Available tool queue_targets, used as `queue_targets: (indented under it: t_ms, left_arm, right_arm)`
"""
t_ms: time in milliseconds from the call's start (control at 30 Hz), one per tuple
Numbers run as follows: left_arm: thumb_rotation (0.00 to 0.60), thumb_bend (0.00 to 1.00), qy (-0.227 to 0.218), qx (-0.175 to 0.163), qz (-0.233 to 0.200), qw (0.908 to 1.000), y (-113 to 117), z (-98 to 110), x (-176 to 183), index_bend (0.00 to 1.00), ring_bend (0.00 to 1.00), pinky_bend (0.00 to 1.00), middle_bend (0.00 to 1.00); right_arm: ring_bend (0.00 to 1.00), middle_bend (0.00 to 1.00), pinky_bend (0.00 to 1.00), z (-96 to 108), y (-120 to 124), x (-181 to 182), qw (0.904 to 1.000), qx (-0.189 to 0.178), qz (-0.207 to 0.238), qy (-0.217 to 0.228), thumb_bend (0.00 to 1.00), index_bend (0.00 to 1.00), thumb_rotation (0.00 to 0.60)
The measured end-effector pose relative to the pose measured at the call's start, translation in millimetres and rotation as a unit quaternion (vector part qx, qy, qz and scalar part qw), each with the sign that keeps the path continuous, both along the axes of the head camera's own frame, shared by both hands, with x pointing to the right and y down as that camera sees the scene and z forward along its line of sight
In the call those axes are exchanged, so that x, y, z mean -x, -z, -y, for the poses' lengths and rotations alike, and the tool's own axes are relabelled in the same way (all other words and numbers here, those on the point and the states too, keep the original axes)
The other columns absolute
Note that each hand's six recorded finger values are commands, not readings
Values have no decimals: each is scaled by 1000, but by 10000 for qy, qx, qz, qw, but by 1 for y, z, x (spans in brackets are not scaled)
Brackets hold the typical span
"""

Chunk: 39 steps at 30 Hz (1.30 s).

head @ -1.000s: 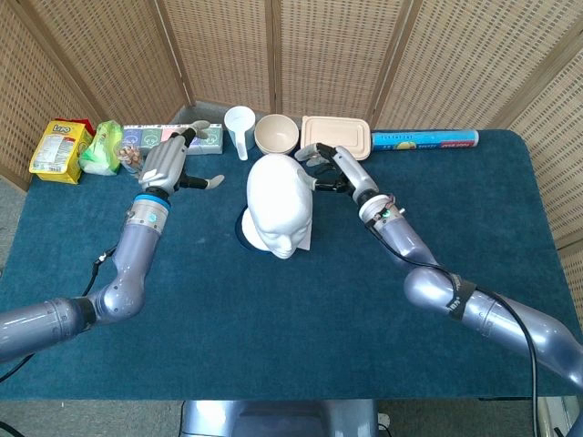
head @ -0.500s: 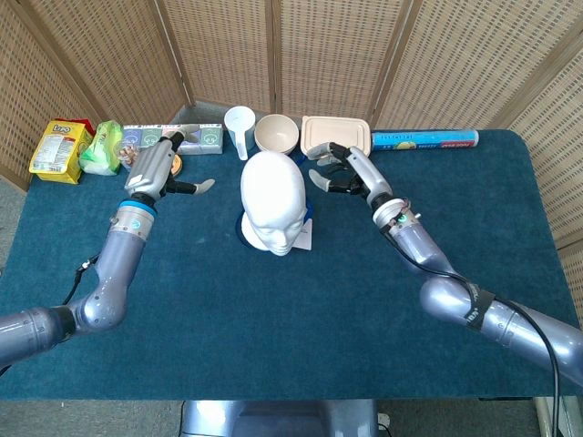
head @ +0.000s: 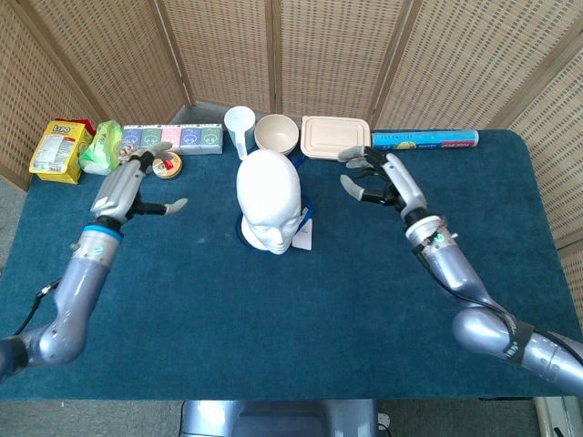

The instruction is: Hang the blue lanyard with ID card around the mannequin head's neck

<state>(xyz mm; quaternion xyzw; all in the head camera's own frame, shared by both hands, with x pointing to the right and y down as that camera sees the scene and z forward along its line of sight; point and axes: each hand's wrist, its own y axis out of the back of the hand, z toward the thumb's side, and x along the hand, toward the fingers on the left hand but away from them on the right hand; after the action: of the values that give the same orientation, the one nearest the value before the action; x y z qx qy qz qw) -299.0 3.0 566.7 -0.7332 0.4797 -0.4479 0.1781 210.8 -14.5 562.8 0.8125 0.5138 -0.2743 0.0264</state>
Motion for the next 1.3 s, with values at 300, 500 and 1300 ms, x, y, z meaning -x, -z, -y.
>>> queue_targets:
  t_ms: [300,500,1300]
  left_arm:
    - [516,192,27,90,66,9999,9,-39,40,110,93,221,224]
    - [517,193,-54,215,366,9991,12,-72,72,110,94,221,224]
    - [531,217,-338,299,1877,9812,27,-217,162,126,93,218,224]
  right_arm:
    - [278,310,307,-29,11,-40,9993,-209,-294,-55,402,305,419]
    - [280,317,317,-59,18,-67,9980,-350,-531,-5,401,321,418]
    - [334,379,348,-187,32,-169,9398,-1216,-3117,694,402,402,418]
